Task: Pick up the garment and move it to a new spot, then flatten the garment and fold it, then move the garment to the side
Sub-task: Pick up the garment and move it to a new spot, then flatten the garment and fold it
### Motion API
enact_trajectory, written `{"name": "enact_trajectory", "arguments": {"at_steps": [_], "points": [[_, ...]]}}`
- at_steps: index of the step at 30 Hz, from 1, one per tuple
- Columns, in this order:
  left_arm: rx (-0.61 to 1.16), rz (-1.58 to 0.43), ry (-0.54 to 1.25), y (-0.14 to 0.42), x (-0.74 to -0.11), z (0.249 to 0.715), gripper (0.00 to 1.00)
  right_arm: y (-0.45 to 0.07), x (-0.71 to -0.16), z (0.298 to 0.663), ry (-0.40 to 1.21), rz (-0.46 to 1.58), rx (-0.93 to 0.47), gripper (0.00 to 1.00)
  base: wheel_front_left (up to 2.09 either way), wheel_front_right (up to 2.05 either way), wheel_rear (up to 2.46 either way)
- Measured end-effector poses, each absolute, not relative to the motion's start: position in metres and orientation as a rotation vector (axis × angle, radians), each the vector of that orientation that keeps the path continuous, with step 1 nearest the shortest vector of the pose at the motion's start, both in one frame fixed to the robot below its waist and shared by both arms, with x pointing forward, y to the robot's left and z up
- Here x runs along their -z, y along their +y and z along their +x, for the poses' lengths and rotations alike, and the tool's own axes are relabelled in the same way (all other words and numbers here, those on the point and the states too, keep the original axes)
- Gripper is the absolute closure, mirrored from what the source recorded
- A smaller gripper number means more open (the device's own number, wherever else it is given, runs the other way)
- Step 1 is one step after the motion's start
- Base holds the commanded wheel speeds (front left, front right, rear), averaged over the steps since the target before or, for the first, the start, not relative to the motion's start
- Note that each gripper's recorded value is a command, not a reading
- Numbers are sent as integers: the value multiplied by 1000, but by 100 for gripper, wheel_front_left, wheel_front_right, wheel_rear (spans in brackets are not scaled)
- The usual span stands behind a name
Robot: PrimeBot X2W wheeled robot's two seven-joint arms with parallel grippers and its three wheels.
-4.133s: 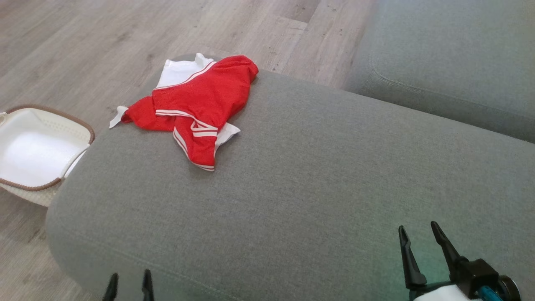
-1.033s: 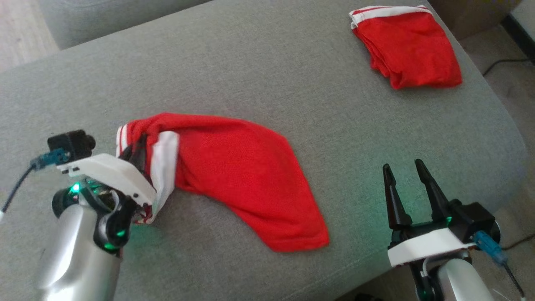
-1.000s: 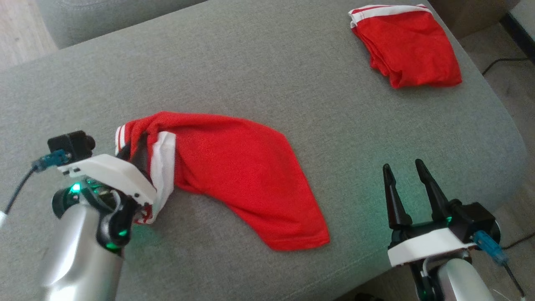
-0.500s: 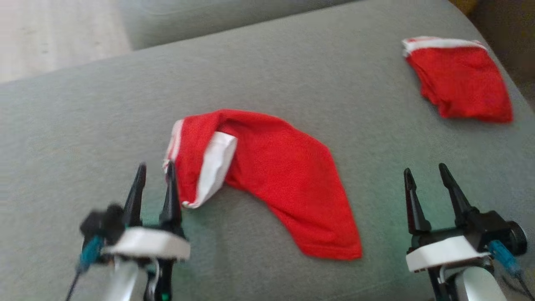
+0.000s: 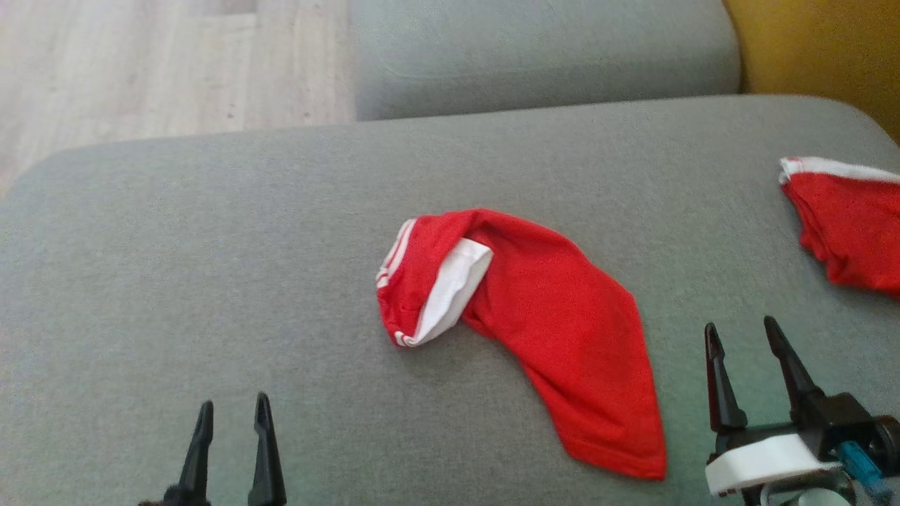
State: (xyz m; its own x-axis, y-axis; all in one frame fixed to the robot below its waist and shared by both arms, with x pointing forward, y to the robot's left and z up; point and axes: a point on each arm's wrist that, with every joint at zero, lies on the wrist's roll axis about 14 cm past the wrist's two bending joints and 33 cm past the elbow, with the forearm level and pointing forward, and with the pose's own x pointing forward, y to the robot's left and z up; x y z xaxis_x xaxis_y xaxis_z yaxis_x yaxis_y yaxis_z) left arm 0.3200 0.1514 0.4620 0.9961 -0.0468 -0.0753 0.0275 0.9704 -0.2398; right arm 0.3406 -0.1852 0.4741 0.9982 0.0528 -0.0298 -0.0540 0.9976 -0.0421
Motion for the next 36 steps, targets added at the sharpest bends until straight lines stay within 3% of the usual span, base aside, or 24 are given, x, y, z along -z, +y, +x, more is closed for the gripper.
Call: {"name": "enact_trajectory", "arguments": {"at_steps": [6,36], "points": [[21,-199,62,166,-465,301,0,-173,-471,340,36,-28,-90,0,0,0,0],[62,-196,90,160,-457,295,0,-171,-458,328,77,34,-82,0,0,0,0]]}}
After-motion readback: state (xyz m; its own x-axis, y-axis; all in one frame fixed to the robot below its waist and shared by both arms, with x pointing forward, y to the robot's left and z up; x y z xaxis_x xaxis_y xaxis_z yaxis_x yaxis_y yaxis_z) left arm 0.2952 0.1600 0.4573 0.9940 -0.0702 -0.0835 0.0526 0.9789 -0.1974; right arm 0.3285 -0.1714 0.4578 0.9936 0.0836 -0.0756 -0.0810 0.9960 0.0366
